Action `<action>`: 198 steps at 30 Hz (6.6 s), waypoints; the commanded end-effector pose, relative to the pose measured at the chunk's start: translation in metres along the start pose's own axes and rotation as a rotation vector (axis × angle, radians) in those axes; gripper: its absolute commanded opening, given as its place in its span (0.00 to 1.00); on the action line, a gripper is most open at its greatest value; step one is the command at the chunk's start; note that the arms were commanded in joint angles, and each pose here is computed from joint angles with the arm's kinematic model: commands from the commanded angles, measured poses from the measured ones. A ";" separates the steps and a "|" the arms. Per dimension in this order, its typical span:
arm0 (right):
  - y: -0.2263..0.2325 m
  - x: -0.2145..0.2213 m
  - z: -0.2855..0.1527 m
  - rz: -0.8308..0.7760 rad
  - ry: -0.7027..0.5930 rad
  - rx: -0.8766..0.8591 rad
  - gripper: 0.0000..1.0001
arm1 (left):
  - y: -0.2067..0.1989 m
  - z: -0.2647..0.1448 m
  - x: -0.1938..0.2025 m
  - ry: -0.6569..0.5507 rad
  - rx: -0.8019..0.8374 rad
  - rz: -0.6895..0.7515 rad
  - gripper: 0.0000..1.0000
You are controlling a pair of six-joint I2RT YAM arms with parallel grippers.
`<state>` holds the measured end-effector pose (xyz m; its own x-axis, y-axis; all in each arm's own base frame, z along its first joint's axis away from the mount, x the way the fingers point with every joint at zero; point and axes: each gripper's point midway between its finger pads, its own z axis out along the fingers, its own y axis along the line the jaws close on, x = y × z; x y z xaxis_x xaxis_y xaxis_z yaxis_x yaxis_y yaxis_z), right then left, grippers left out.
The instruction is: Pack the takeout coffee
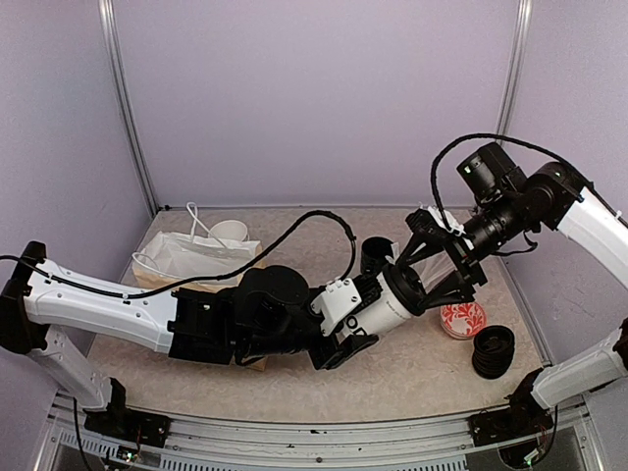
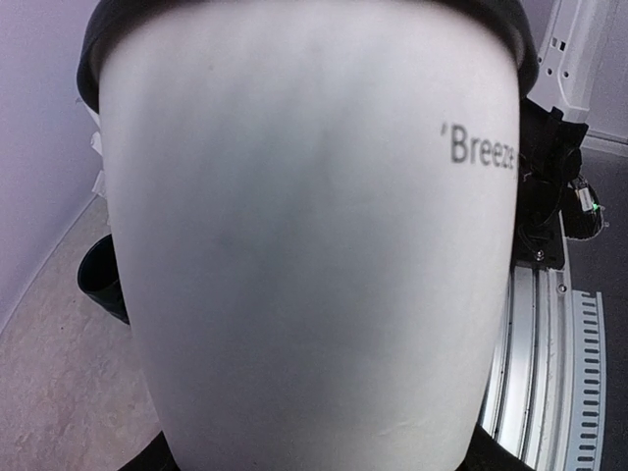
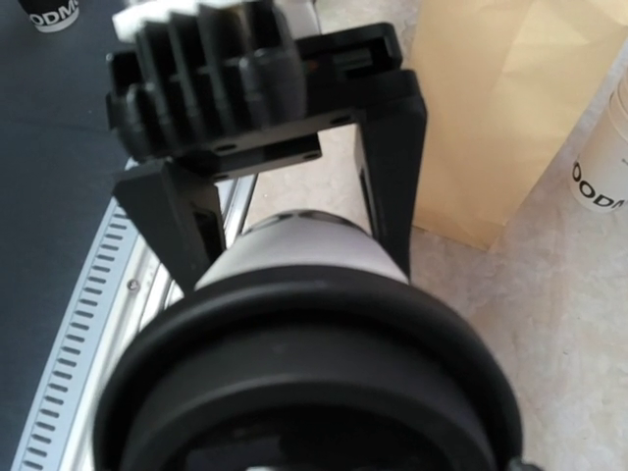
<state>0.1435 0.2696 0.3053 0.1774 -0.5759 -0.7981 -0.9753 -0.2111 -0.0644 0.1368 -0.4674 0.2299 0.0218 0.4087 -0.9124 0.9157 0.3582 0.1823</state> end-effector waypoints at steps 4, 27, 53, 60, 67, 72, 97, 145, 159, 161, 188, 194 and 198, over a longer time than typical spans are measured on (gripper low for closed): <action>0.002 -0.004 0.005 0.010 -0.018 -0.030 0.75 | 0.013 -0.003 -0.035 -0.095 -0.043 -0.050 0.63; -0.028 -0.008 -0.014 0.043 0.014 0.114 0.52 | 0.054 -0.153 -0.151 -0.079 -0.411 -0.051 0.99; -0.025 -0.015 -0.010 0.041 -0.022 0.061 0.54 | 0.245 -0.251 0.059 0.429 -0.594 -0.437 0.88; -0.021 -0.012 -0.009 0.043 -0.026 0.054 0.54 | 0.245 -0.218 0.068 0.503 -0.481 -0.331 0.89; -0.020 -0.011 -0.008 0.046 -0.024 0.047 0.55 | 0.253 -0.203 0.083 0.605 -0.445 -0.136 0.82; -0.021 -0.009 -0.005 0.053 -0.022 0.037 0.54 | 0.249 -0.201 0.080 0.638 -0.436 -0.056 0.75; -0.016 -0.007 -0.003 0.049 -0.036 0.015 0.55 | 0.248 -0.171 0.073 0.661 -0.404 0.147 0.75; -0.039 -0.082 -0.010 -0.233 0.059 0.182 0.49 | 0.129 -0.096 -0.022 0.537 -0.075 -0.288 0.00; -0.043 -0.059 0.026 -0.323 0.325 0.163 0.47 | 0.118 -0.081 -0.027 0.521 -0.040 -0.385 0.00; -0.041 -0.056 0.029 -0.330 0.362 0.165 0.45 | 0.121 -0.081 -0.030 0.512 -0.052 -0.396 0.00; -0.021 -0.056 0.072 -0.456 0.634 0.310 0.43 | 0.094 -0.102 -0.090 0.279 0.059 -0.354 0.27; -0.034 -0.053 0.085 -0.473 0.675 0.334 0.41 | 0.100 -0.116 -0.095 0.241 0.038 -0.332 0.28; -0.035 -0.048 0.088 -0.468 0.705 0.326 0.40 | 0.106 -0.123 -0.097 0.230 0.009 -0.326 0.30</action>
<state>0.1533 0.3735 0.2853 0.5091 -0.8532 -0.1135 -0.7629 -0.3863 -0.5184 0.1783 -0.3706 0.3743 -0.3930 0.4684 -0.7913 0.8629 0.4851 -0.1414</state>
